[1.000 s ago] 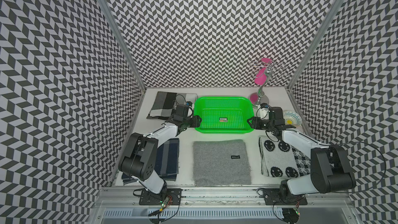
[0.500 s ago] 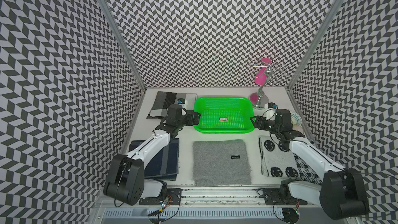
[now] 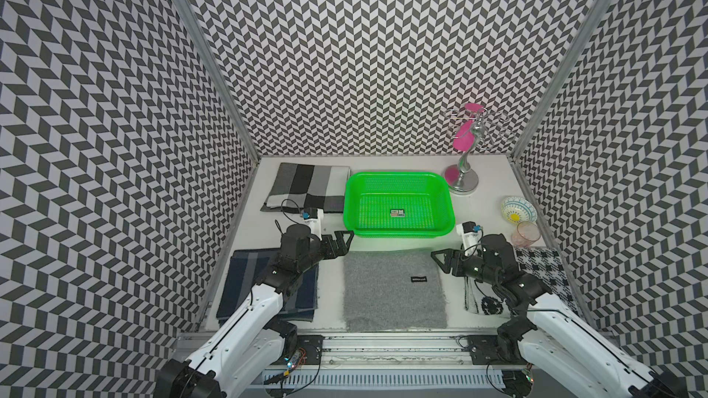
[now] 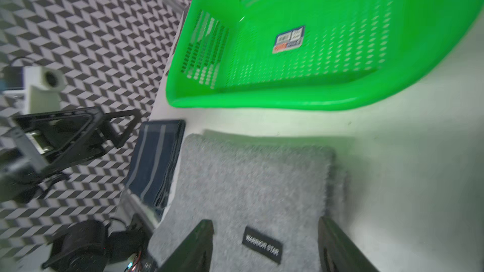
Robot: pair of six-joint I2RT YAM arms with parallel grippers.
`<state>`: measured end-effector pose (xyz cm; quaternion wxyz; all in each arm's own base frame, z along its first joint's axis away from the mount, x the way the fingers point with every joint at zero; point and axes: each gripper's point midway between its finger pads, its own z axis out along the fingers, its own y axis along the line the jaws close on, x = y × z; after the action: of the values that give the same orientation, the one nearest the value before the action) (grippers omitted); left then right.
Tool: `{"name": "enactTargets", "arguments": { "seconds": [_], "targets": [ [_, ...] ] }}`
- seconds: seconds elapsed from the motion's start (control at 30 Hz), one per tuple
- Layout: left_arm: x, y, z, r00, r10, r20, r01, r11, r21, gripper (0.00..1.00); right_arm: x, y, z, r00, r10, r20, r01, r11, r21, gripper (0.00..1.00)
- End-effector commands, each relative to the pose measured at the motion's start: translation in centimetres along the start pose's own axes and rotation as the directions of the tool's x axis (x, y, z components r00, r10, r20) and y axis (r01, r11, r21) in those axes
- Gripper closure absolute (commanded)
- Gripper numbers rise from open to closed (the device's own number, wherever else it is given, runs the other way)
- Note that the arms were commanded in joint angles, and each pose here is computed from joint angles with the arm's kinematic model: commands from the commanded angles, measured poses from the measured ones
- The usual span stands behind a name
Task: Put the folded scarf in the basket
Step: Pick up the scarf at the center of the board.
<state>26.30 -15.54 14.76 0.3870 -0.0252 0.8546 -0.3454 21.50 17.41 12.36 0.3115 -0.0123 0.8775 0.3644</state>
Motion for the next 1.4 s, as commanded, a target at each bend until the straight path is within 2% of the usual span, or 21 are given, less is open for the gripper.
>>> {"name": "enactTargets", "arguments": {
  "seconds": [0.0, 0.27, 0.4, 0.6, 0.77, 0.9, 1.07, 1.17, 1.3, 1.37],
  "targets": [
    [2.2, -0.3, -0.1, 0.998, -0.056, -0.031, 0.057, 0.998, 0.038, 0.05, 0.7, -0.5, 0.5, 0.998, 0.06, 0.02, -0.061, 0.998, 0.03, 0.34],
    [6.9, 1.3, 0.6, 0.991, -0.079, -0.106, 0.081, 0.997, 0.015, 0.06, 3.5, -4.4, 2.4, 0.997, 0.072, -0.017, -0.07, 0.989, 0.127, 0.33],
    [7.8, 1.4, 0.9, 0.99, -0.06, -0.13, 0.062, 0.998, 0.007, 0.06, 5.8, -6.1, 3.3, 0.993, 0.08, -0.09, -0.064, 0.984, 0.165, 0.33],
    [10.9, 2.3, 1.2, 0.974, -0.071, -0.217, 0.073, 0.997, 0.003, 0.08, 7.5, -5.6, 3.8, 0.985, 0.076, -0.155, -0.062, 0.993, 0.098, 0.33],
    [11.6, 3.2, 0.8, 0.976, -0.057, -0.208, 0.045, 0.997, -0.063, 0.09, 9.1, -5.4, 3.7, 0.972, 0.073, -0.224, -0.058, 0.996, 0.074, 0.34],
    [13.1, 3.8, 1.0, 0.962, -0.062, -0.265, 0.04, 0.995, -0.09, 0.08, 10.2, -5.4, 3.8, 0.961, 0.076, -0.267, -0.061, 0.996, 0.063, 0.37],
    [14.8, 3.3, 1.6, 0.95, -0.074, -0.303, 0.059, 0.997, -0.059, 0.09, 10.4, -5.1, 4.0, 0.959, 0.063, -0.277, -0.05, 0.997, 0.055, 0.4],
    [15.0, 2.5, 1.9, 0.95, -0.066, -0.307, 0.059, 0.998, -0.032, 0.12, 10.8, -4.4, 4.1, 0.959, 0.061, -0.278, -0.06, 0.998, 0.011, 0.43],
    [15.8, 2.2, 2.3, 0.939, -0.047, -0.342, 0.037, 0.999, -0.035, 0.16, 11.0, -4.3, 4.5, 0.958, 0.045, -0.285, -0.038, 0.999, 0.03, 0.43],
    [16.4, 2.1, 2.5, 0.934, -0.051, -0.352, 0.047, 0.999, -0.02, 0.24, 11.2, -4.3, 4.5, 0.958, 0.048, -0.282, -0.041, 0.999, 0.03, 0.43]
  ]
}}
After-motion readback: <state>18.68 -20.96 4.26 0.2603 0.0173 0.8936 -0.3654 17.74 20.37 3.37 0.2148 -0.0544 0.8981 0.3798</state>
